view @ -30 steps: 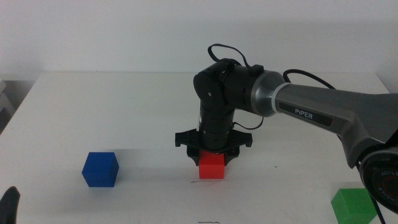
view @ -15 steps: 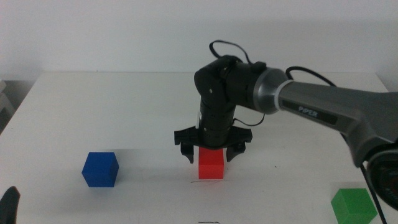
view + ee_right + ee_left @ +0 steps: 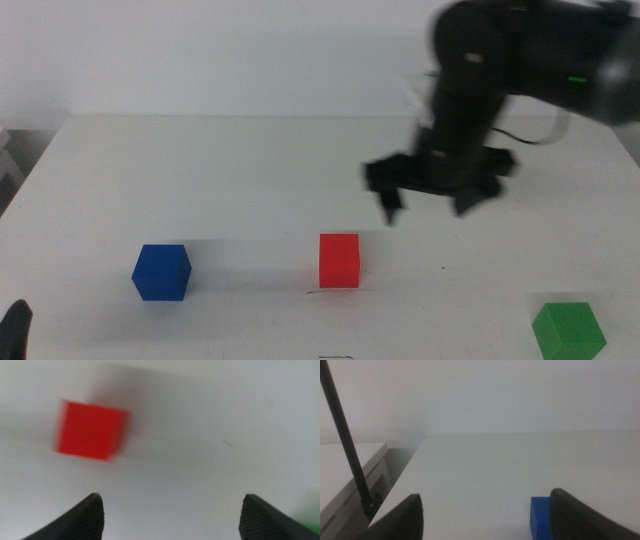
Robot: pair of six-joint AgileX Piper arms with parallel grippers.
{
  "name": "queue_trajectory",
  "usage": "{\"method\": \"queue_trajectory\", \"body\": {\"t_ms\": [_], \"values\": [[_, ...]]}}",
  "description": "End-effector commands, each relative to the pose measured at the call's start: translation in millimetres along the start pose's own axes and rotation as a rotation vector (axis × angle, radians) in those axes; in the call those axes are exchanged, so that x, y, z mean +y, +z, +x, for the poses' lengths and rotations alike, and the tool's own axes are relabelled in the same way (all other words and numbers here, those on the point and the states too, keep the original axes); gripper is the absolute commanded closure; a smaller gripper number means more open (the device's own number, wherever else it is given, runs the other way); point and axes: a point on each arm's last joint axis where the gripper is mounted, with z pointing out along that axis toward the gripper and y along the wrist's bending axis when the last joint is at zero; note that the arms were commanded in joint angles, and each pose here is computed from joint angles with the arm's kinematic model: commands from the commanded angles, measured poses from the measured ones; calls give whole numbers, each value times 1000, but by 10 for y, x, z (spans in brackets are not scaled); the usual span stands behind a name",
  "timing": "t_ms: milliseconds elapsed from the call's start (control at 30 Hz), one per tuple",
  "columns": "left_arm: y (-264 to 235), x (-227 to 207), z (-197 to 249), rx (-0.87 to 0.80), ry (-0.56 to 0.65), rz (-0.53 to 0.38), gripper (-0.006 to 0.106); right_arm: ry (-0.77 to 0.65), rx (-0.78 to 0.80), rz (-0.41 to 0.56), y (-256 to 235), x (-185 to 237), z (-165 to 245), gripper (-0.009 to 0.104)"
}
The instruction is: Stack red cubes first, then green, then blue cubes in a specific spot.
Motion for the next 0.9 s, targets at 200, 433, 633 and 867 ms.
{"method": "queue_trajectory", "body": {"t_ms": [200,433,633,867], "values": [[-24,0,-86,-103,-15,0,18,111,-61,45,-228,-870,515,7],[-24,0,-86,-103,-15,0,18,122,11,74,19,-1154,775,7],[-24,0,-86,-103,-15,0,18,149,70,71,237,-1342,920,7],[-24,0,-86,-103,-15,0,18,155,71,69,307,-1416,958,7]]}}
